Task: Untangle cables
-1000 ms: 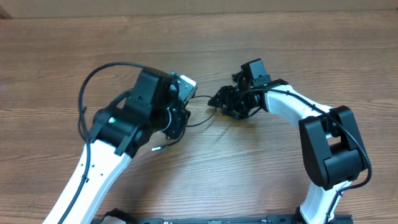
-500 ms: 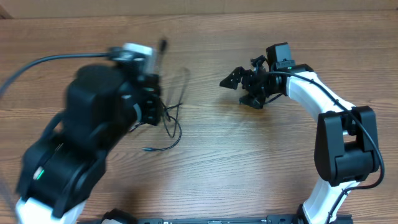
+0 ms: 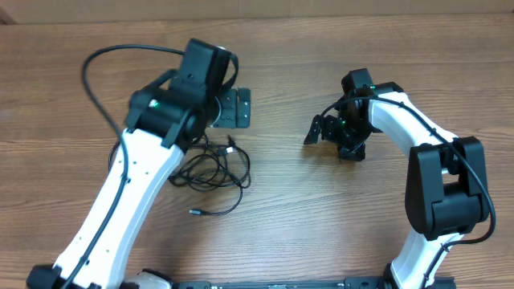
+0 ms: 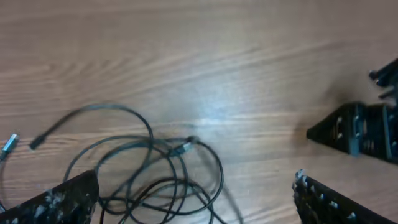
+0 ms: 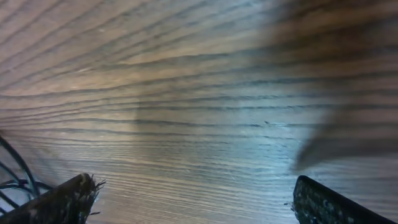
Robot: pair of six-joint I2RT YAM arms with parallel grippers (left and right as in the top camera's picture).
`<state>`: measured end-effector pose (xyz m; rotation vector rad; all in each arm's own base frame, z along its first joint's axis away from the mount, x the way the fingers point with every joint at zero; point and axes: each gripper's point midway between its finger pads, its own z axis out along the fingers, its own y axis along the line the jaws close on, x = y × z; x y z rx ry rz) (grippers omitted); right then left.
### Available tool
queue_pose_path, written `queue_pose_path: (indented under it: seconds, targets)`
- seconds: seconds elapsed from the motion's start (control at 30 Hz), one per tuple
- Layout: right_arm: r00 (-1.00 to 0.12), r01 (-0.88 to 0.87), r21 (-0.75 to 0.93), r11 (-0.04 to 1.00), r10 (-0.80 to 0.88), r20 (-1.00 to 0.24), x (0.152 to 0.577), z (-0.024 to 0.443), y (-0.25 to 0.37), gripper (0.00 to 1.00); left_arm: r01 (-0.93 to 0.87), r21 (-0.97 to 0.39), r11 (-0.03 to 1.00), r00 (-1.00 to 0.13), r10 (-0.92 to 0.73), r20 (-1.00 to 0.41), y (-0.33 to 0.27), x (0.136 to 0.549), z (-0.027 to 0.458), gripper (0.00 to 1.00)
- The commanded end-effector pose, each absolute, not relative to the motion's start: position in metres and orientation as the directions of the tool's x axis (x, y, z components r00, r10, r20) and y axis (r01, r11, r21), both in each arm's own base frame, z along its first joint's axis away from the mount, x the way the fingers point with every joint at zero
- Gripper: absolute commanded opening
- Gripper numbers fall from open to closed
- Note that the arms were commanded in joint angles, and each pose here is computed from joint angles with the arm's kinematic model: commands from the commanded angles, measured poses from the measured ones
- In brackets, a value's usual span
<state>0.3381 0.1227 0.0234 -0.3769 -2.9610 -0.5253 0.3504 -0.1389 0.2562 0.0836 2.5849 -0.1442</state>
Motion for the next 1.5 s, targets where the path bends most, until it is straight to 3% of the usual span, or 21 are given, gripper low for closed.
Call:
queue_pose_path:
  seconds: [0.0, 0.1, 0.17, 0.2, 0.27, 0.37, 0.57, 0.67, 0.77, 0.87, 0.93, 1.07, 1.13, 1.23, 1.33, 1.47]
  targets:
    - [-0.961, 0.266, 0.329, 0.906, 0.225, 0.158, 0.338, 0.024, 0.125, 1.0, 0.021, -0.139, 0.99, -0.855, -0.054, -0.516, -0.115, 0.36, 0.258, 1.0]
    - [-0.985, 0.156, 0.458, 0.875, 0.101, 0.143, 0.337, 0.033, 0.154, 1.0, -0.118, -0.193, 0.974, -0.855, -0.198, -0.479, -0.072, 0.367, 0.256, 1.0]
    - [-0.995, -0.04, 0.651, 0.758, -0.088, 0.042, 0.338, 0.056, 0.192, 1.0, -0.244, -0.211, 0.947, -0.838, -0.315, -0.446, -0.04, 0.366, 0.252, 0.99]
    - [-0.996, -0.068, 0.693, 0.718, -0.094, 0.0, 0.348, 0.074, 0.198, 1.0, -0.365, -0.22, 0.905, -0.807, -0.425, -0.41, -0.01, 0.361, 0.248, 1.0]
    - [-0.996, -0.092, 0.699, 0.709, -0.056, -0.074, 0.373, 0.113, 0.193, 0.93, -0.491, -0.219, 0.843, -0.758, -0.537, -0.37, 0.026, 0.352, 0.244, 0.99]
    - [-0.989, -0.125, 0.707, 0.696, -0.027, -0.148, 0.39, 0.159, 0.197, 0.94, -0.624, -0.203, 0.755, -0.674, -0.651, -0.348, 0.071, 0.339, 0.241, 1.0]
    - [-0.974, -0.222, 0.709, 0.67, -0.179, -0.136, 0.355, 0.146, 0.264, 0.88, -0.694, -0.106, 0.712, -0.648, -0.682, -0.339, 0.1, 0.327, 0.229, 1.0]
    - [-0.941, -0.336, 0.708, 0.62, -0.248, -0.229, 0.34, 0.152, 0.324, 0.43, -0.676, -0.155, 0.72, -0.671, -0.689, -0.274, 0.087, 0.334, 0.217, 1.0]
    - [-0.956, -0.283, 0.641, 0.713, -0.159, -0.245, 0.342, 0.145, 0.352, 0.04, -0.679, -0.147, 0.72, -0.675, -0.69, -0.263, 0.088, 0.336, 0.212, 1.0]
    - [-0.93, -0.353, 0.576, 0.737, -0.212, -0.299, 0.311, 0.129, 0.398, 0.04, -0.679, -0.144, 0.719, -0.676, -0.69, -0.258, 0.088, 0.336, 0.211, 1.0]
    - [-0.928, -0.367, 0.565, 0.739, -0.252, -0.273, 0.295, 0.114, 0.411, 0.04, -0.679, -0.144, 0.719, -0.676, -0.69, -0.258, 0.088, 0.336, 0.211, 1.0]
    - [-0.933, -0.346, 0.511, 0.787, -0.345, -0.101, 0.243, 0.055, 0.421, 0.04, -0.679, -0.144, 0.719, -0.676, -0.69, -0.258, 0.088, 0.336, 0.211, 1.0]
    - [-0.931, -0.345, 0.495, 0.798, -0.359, -0.069, 0.233, 0.05, 0.418, 0.04, -0.679, -0.144, 0.719, -0.676, -0.69, -0.258, 0.088, 0.336, 0.211, 1.0]
    - [-0.932, -0.337, 0.474, 0.813, -0.361, -0.042, 0.228, 0.046, 0.413, 0.04, -0.679, -0.144, 0.719, -0.676, -0.69, -0.258, 0.088, 0.336, 0.211, 1.0]
    - [-0.971, -0.231, 0.381, 0.895, -0.236, -0.034, 0.242, 0.032, 0.399, 0.1, -0.679, -0.144, 0.719, -0.676, -0.69, -0.258, 0.088, 0.336, 0.211, 0.99]
    - [-0.979, -0.201, 0.381, 0.902, -0.19, -0.068, 0.255, 0.019, 0.407, 0.15, -0.679, -0.144, 0.719, -0.676, -0.69, -0.258, 0.088, 0.336, 0.211, 1.0]
